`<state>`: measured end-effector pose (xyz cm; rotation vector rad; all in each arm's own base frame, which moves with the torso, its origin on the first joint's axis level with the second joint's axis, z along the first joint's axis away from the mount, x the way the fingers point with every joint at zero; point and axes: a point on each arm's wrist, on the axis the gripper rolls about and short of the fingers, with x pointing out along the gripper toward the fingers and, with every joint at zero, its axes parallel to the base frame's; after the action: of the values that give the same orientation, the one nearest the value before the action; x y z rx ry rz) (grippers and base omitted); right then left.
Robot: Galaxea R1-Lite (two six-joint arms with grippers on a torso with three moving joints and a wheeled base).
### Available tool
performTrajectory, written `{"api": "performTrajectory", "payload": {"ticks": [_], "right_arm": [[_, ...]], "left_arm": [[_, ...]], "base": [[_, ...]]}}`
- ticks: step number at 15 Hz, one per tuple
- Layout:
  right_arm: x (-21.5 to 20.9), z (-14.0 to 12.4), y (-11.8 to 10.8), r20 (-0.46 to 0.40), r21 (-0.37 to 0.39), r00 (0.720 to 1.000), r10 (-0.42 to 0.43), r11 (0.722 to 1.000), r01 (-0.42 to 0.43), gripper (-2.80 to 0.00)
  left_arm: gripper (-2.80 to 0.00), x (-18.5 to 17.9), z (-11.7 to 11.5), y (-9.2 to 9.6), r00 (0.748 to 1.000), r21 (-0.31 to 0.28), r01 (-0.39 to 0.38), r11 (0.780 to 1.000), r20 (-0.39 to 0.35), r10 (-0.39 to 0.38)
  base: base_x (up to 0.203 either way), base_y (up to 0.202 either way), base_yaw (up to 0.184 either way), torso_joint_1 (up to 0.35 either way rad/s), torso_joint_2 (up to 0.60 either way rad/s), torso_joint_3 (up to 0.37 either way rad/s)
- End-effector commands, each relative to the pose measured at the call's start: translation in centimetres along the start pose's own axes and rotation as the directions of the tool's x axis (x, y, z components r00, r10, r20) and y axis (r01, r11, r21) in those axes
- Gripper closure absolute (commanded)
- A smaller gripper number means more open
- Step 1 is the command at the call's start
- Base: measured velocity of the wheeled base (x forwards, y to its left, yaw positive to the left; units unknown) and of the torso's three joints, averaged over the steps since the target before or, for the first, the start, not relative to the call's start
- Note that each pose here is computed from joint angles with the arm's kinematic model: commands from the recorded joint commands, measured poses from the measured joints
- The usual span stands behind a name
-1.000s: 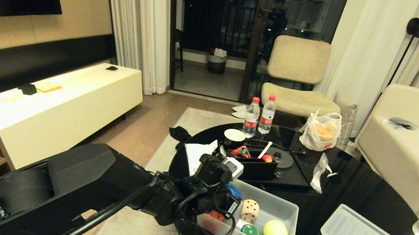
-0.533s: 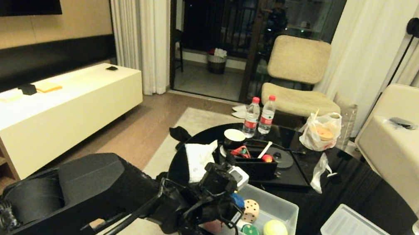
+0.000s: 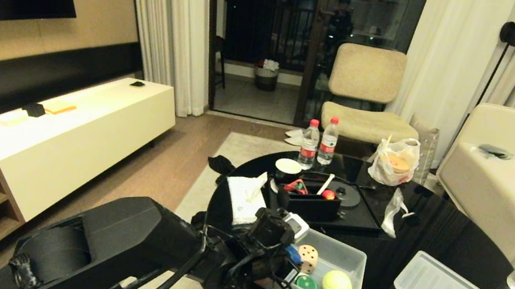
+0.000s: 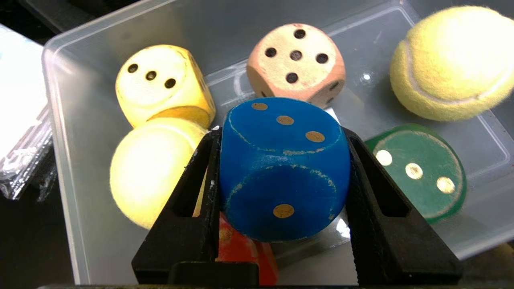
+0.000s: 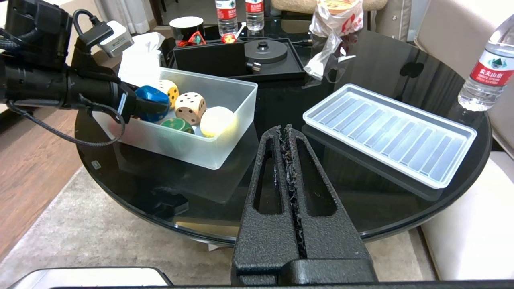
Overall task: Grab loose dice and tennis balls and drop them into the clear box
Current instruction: Put the toys in the box
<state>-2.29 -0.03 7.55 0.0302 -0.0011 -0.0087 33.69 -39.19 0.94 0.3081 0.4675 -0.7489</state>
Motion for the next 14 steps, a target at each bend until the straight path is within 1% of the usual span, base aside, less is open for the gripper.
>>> {"api": "performTrajectory", "payload": {"ticks": [1, 7, 9, 11, 12, 13, 14], "right_arm": [[0.0, 0.0, 0.0, -0.001, 0.0, 1.0, 0.0, 1.0, 0.0, 0.0], [0.0, 0.0, 0.0, -0.003, -0.001, 1.0, 0.001, 1.0, -0.001, 0.0], [0.0, 0.0, 0.0, -0.003, -0.001, 1.0, 0.001, 1.0, -0.001, 0.0], [0.0, 0.0, 0.0, -0.001, -0.001, 1.0, 0.001, 1.0, -0.001, 0.0], [0.0, 0.0, 0.0, -0.001, -0.001, 1.0, 0.001, 1.0, -0.001, 0.0], [0.0, 0.0, 0.0, 0.0, -0.001, 1.0, 0.001, 1.0, -0.001, 0.0], [0.0, 0.0, 0.0, -0.001, -0.001, 1.0, 0.001, 1.0, -0.001, 0.0]], "left_arm": [[-2.8, 0.2, 0.0, -0.1, 1.0, 0.001, -0.01, 1.0, 0.004, 0.01], [-2.8, -0.4, 1.1, -0.3, 0.999, -0.004, -0.007, 1.0, 0.035, 0.007], [-2.8, -1.3, 2.4, -0.1, 0.998, -0.011, -0.008, 1.0, 0.064, 0.008], [-2.8, -2.2, 3.6, 0.6, 0.996, -0.027, -0.018, 0.999, 0.091, 0.02], [-2.8, -2.4, 3.9, 1.1, 0.995, -0.04, -0.029, 0.999, 0.096, 0.032], [0.0, -2.7, 4.3, 1.7, 0.993, -0.065, -0.037, 0.997, 0.105, 0.044], [0.0, -3.1, 4.8, 2.2, 0.992, -0.086, -0.043, 0.995, 0.115, 0.053]], "base": [[0.0, 0.0, 0.0, 0.0, 0.0, 0.0], [0.0, 0.0, 0.0, 0.0, 0.0, 0.0], [0.0, 0.0, 0.0, 0.0, 0.0, 0.0], [0.0, 0.0, 0.0, 0.0, 0.0, 0.0], [0.0, 0.0, 0.0, 0.0, 0.0, 0.0], [0.0, 0.0, 0.0, 0.0, 0.0, 0.0], [0.0, 0.0, 0.0, 0.0, 0.0, 0.0]]}}
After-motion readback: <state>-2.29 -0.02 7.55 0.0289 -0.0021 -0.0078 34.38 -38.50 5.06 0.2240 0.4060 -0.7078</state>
